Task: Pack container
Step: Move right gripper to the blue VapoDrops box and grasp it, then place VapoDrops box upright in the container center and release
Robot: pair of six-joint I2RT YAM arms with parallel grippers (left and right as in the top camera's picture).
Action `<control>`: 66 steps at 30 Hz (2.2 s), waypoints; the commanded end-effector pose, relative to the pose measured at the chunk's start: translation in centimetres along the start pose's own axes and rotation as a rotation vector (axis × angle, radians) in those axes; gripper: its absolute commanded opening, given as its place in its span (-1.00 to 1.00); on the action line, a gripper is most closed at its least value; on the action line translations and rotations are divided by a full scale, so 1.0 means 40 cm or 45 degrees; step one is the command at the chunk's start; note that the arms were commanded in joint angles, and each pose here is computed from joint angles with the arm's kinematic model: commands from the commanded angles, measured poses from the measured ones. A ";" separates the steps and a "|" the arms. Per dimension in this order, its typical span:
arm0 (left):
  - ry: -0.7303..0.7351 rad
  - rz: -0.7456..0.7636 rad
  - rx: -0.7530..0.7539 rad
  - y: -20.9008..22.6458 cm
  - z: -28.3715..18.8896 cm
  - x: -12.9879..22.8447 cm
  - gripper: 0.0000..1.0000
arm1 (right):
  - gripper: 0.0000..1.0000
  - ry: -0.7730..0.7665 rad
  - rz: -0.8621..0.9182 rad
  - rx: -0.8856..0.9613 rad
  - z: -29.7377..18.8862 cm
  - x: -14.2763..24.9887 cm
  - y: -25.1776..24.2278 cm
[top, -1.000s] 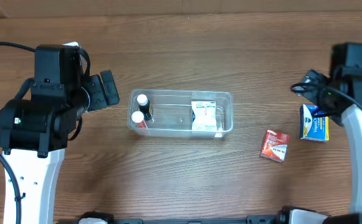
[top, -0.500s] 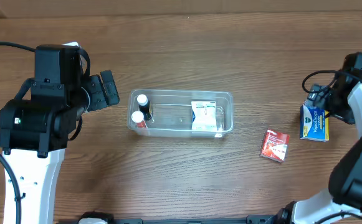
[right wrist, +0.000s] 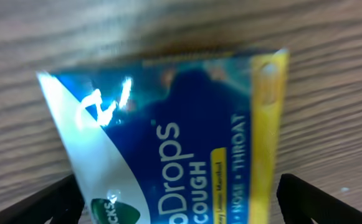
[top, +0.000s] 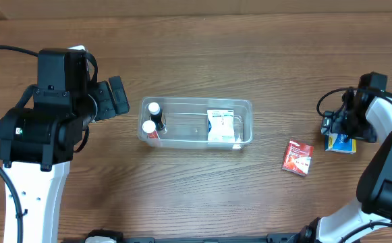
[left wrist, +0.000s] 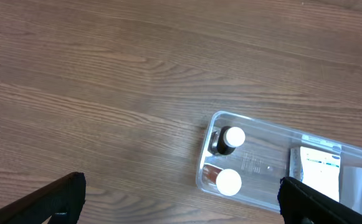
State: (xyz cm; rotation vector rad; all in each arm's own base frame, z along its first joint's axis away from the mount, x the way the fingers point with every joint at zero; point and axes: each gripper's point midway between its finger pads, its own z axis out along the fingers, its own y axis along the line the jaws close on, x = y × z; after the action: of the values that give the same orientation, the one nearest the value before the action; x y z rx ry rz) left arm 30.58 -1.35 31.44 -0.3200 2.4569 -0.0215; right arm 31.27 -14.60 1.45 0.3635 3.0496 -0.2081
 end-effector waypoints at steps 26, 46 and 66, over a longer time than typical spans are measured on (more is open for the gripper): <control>-0.014 -0.020 0.007 0.000 -0.008 -0.009 1.00 | 0.38 -0.313 0.114 -0.378 -0.386 -0.188 0.131; -0.008 -0.020 0.005 0.001 -0.008 -0.007 1.00 | 0.39 -0.334 -0.293 -0.633 -0.598 0.121 0.885; 0.133 -0.137 -0.165 0.148 0.116 -0.028 0.99 | 0.39 -0.071 -0.286 -0.501 -0.325 0.188 1.057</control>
State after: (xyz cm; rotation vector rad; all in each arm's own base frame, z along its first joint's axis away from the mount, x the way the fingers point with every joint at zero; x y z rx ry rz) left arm 32.19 5.18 28.66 -0.5482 2.5086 0.0956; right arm 33.41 29.60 9.69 -0.0541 2.9418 0.3817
